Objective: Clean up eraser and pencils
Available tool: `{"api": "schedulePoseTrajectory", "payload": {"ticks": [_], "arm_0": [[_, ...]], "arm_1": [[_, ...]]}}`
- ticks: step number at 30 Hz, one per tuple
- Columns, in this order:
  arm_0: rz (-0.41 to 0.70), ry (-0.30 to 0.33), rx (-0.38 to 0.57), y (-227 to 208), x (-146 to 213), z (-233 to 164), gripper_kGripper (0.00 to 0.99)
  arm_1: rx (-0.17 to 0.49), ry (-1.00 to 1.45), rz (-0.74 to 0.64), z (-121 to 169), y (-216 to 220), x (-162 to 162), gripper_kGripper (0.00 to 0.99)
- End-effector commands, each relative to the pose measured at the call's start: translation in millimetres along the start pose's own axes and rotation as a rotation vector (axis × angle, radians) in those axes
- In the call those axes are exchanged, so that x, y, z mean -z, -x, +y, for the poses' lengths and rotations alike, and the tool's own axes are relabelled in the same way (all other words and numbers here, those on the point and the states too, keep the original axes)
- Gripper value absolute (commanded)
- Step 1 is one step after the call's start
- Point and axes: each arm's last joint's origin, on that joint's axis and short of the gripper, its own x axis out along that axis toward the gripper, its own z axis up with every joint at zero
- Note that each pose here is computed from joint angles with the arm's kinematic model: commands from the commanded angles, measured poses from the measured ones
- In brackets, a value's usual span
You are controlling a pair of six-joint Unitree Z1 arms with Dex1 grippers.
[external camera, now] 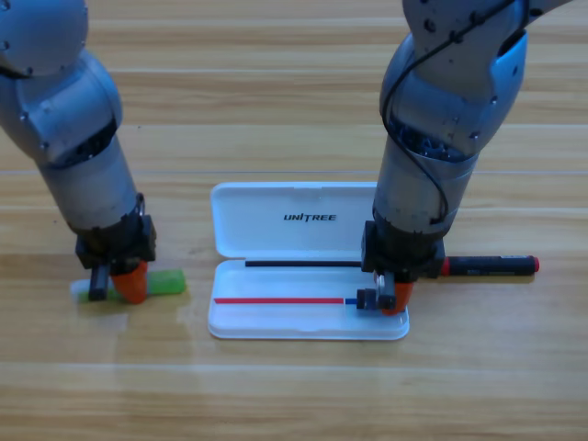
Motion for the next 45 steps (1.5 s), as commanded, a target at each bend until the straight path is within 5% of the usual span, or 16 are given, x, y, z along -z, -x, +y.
{"api": "schedulePoseTrajectory", "payload": {"ticks": [1, 3, 6, 18, 22, 30, 45], "arm_0": [[0.027, 0.017, 0.006, 2, 15, 0, 0.0], [0.026, 0.017, 0.003, 7, 16, -1, 0.0], [0.023, 0.017, -0.003, 14, 18, -2, 0.0], [-0.002, 0.032, -0.032, 56, 23, -3, 0.0], [-0.034, 0.01, -0.058, 92, 12, -5, 0.0], [-0.082, -0.069, -0.068, 136, -29, -23, 0.0], [-0.061, -0.161, -0.025, 110, -95, -53, 0.0]], "arm_1": [[-0.045, 0.019, 0.044, 5, -21, -4, 0.699], [-0.038, 0.02, 0.038, 5, -17, -3, 0.836], [-0.017, 0.018, 0.011, 6, -1, -1, 0.876], [0.099, -0.052, -0.05, 20, 90, 70, 0.919], [0.089, -0.074, 0.022, -7, 72, 92, 0.948], [-0.031, -0.001, 0.07, -53, 14, 106, 0.94], [-0.077, 0.044, 0.089, -90, -45, 92, 0.856]]}}
